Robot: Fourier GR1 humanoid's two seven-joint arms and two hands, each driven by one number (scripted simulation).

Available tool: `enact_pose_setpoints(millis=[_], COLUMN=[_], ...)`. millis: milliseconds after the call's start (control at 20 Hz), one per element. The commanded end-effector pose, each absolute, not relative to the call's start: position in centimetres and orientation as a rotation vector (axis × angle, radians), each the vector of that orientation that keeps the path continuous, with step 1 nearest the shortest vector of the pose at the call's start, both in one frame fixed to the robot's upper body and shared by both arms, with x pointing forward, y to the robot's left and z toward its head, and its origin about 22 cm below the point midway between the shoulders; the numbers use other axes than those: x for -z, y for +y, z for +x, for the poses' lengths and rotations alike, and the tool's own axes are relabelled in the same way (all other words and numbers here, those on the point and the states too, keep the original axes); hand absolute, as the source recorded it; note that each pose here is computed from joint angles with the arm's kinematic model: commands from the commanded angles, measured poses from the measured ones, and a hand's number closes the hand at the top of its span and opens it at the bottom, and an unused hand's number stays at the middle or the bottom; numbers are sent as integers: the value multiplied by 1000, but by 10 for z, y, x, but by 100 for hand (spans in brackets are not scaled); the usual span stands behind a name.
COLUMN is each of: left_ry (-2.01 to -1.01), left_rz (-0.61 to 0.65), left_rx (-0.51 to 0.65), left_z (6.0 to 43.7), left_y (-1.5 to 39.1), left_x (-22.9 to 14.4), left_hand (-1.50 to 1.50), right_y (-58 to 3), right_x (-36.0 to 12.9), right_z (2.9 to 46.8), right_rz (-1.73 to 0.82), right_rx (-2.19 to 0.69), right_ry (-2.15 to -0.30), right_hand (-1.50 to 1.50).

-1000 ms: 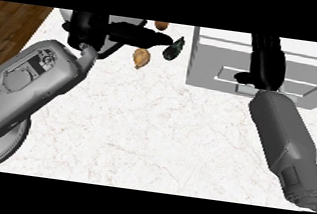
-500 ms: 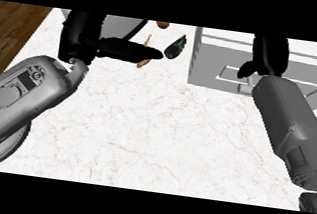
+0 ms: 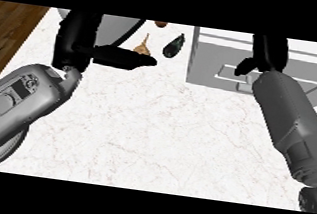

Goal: Pick up the can, place it into the drawer and close the drawer

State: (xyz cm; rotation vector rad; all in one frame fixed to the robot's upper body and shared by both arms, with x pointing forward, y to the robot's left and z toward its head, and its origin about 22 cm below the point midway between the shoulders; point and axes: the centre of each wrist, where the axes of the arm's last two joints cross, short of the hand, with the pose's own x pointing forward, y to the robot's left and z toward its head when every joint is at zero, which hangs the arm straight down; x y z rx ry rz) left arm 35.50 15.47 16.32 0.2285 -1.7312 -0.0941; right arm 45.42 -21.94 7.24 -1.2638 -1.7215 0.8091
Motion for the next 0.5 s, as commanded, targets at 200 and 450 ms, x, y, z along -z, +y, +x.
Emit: enact_pose_setpoints(millis=[200, 450], left_ry=[-1730, -1711], left_rz=[230, 244], left_rx=[84, 75], left_z=[350, 346], left_y=[163, 175], left_x=[-164, -154], left_hand=[-150, -150], right_y=[-177, -172], right_x=[-91, -111], right_z=[462, 467], right_rz=[-954, -765], right_rx=[-457, -291], right_ry=[-1898, -1963], right_hand=[-150, -150])
